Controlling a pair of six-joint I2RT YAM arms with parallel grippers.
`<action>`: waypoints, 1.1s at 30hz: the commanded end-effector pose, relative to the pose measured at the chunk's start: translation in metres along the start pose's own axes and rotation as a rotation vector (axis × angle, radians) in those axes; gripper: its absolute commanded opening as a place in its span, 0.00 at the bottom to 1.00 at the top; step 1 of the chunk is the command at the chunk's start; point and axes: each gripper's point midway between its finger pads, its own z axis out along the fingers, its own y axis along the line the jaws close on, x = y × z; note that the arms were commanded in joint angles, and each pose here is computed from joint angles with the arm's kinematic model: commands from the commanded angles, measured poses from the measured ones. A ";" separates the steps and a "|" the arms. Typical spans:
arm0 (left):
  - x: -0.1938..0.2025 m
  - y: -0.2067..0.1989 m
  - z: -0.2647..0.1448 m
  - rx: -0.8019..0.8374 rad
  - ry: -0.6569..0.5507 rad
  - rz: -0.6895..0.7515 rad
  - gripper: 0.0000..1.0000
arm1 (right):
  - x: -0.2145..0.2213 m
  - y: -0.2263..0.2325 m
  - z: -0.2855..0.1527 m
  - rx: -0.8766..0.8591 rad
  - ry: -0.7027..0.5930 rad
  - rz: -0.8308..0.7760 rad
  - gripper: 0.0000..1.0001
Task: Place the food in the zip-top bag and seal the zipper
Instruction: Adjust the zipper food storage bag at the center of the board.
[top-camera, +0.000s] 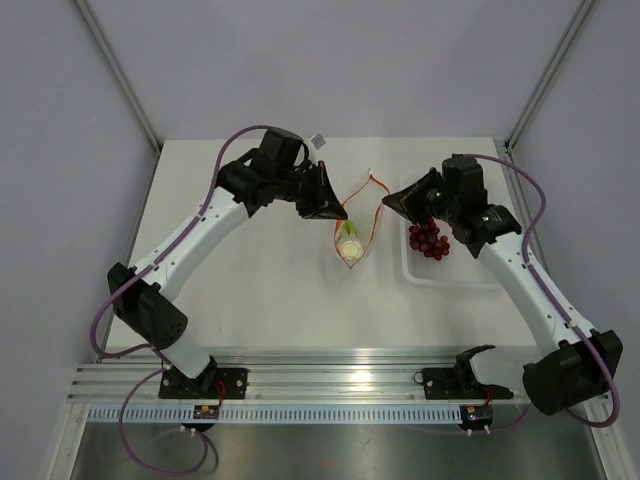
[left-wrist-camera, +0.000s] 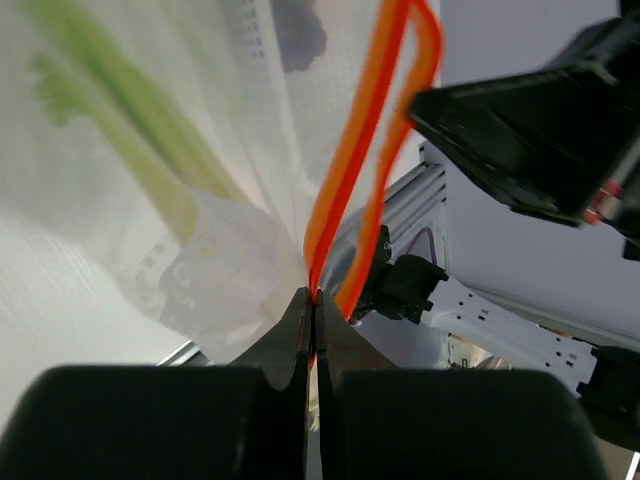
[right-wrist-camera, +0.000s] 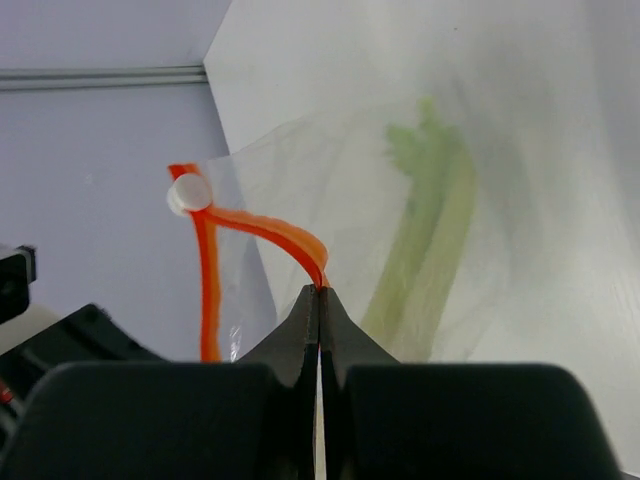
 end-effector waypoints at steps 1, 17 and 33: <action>0.004 -0.045 -0.019 0.220 0.044 0.020 0.00 | -0.014 -0.016 0.011 0.073 -0.055 -0.019 0.00; -0.005 0.026 0.045 0.076 0.073 -0.179 0.00 | -0.012 0.002 -0.030 0.032 -0.074 -0.060 0.00; -0.006 -0.041 0.033 0.391 0.119 -0.320 0.00 | -0.021 -0.037 -0.020 0.194 -0.120 -0.115 0.00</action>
